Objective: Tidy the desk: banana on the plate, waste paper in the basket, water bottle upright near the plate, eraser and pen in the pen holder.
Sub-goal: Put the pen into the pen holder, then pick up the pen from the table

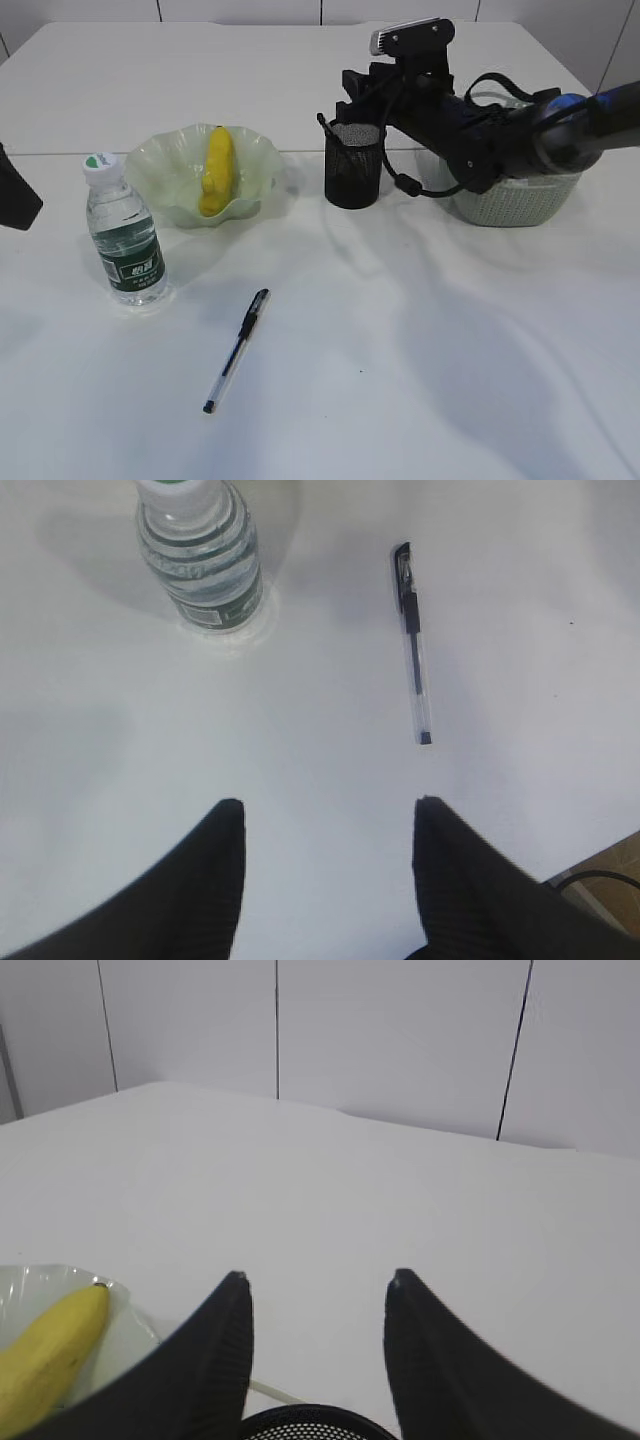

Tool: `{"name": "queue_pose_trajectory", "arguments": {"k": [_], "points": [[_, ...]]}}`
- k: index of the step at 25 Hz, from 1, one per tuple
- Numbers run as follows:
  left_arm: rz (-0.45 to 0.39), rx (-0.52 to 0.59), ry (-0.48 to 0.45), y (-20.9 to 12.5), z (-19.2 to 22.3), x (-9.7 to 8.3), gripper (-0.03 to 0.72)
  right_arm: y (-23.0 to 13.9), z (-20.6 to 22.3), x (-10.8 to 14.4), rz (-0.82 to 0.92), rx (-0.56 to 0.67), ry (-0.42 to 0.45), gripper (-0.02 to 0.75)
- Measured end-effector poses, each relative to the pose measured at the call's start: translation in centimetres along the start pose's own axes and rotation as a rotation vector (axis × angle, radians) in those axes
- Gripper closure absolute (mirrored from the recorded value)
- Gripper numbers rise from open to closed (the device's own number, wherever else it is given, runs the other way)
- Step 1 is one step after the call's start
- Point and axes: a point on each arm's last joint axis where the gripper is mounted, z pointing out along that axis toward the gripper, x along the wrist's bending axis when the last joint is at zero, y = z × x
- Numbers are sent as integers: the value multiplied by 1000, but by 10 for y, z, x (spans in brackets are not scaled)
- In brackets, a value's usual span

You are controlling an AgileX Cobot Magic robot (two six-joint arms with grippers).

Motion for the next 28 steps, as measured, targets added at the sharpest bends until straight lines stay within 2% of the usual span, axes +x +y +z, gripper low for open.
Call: {"name": "queue_pose_trajectory", "arguments": {"k": [13,19,22,25,28], "points": [[0,-18,0,2,0,0,307,59,-21,1,-29,138,51,405],[-1,-18,-2,2,0,0,307,91,-38,-3,-43,215,21,404],[-2,-18,-4,2,0,0,307,109,-47,-3,-13,206,22,404],[-6,-18,-11,2,0,-1,307,119,-55,5,47,182,142,404],[-12,-17,-21,2,0,-2,307,117,-59,12,76,221,245,404]]}}
